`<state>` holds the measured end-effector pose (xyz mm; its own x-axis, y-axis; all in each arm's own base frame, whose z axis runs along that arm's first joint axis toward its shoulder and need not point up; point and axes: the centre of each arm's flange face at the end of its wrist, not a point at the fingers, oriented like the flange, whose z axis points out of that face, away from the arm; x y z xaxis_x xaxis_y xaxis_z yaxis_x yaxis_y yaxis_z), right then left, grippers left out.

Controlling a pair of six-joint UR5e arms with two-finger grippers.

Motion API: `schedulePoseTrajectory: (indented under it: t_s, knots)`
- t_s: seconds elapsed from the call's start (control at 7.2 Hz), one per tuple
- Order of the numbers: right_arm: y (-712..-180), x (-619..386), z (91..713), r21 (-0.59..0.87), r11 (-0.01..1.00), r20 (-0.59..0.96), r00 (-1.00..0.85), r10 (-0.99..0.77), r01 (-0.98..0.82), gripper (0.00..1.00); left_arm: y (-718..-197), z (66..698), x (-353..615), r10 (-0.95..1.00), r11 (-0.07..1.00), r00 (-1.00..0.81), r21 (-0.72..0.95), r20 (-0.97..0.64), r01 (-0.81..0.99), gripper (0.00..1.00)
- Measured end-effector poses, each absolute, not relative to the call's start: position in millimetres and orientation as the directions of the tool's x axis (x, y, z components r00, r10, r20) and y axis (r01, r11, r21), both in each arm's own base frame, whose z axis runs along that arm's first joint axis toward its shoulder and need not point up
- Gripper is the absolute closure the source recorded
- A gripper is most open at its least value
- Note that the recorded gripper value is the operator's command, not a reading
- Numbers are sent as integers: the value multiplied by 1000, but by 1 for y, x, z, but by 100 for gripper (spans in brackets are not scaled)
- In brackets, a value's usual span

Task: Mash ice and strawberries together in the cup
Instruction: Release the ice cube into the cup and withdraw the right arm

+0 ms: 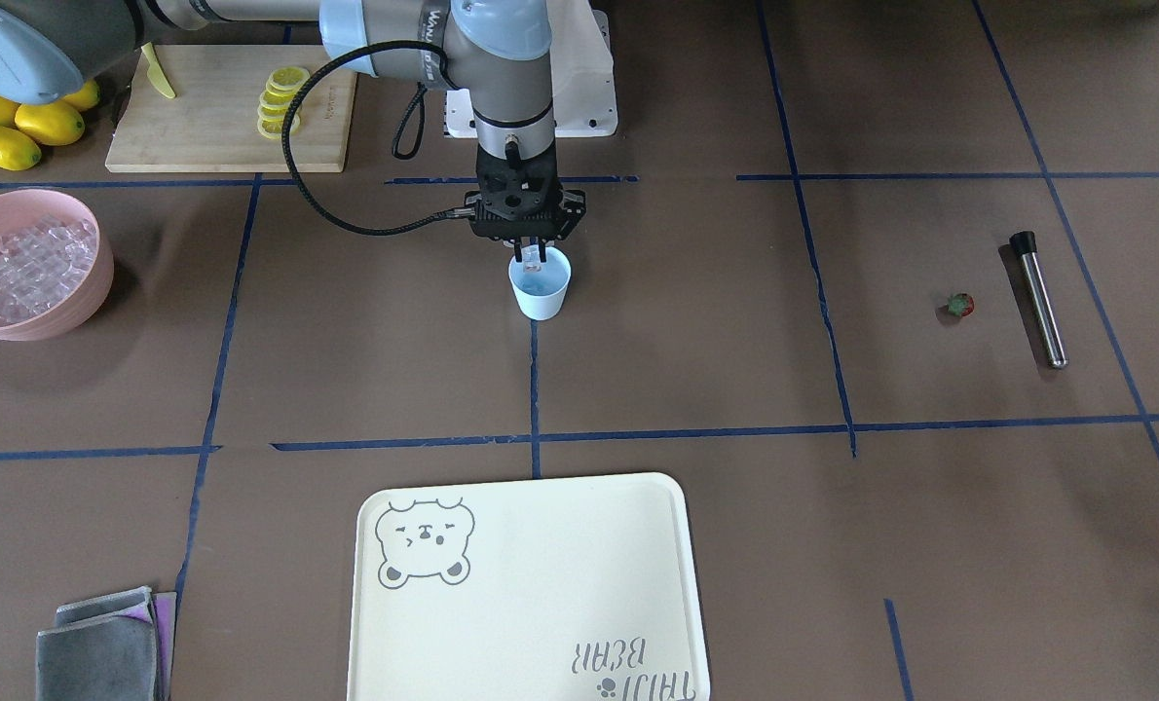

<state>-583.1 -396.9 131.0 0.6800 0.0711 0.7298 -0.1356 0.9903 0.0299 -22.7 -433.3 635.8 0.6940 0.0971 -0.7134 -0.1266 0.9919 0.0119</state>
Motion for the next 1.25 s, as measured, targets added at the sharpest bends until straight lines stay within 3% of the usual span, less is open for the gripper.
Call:
schedulePoseTrajectory:
  t_s: [0.14,0.83,1.25]
  knots:
    - [-398,-588,129,24,990,727,682,79,-140,4,-433,636,-23,97,992,694,12,-713,-127,0]
    - [-405,-584,129,24,989,725,684,86,-149,1,-434,636,-21,100,991,694,12,-713,-131,0]
    - [-483,-491,158,55,988,711,700,61,-142,1,-439,624,-17,126,990,693,40,-710,-138,0]
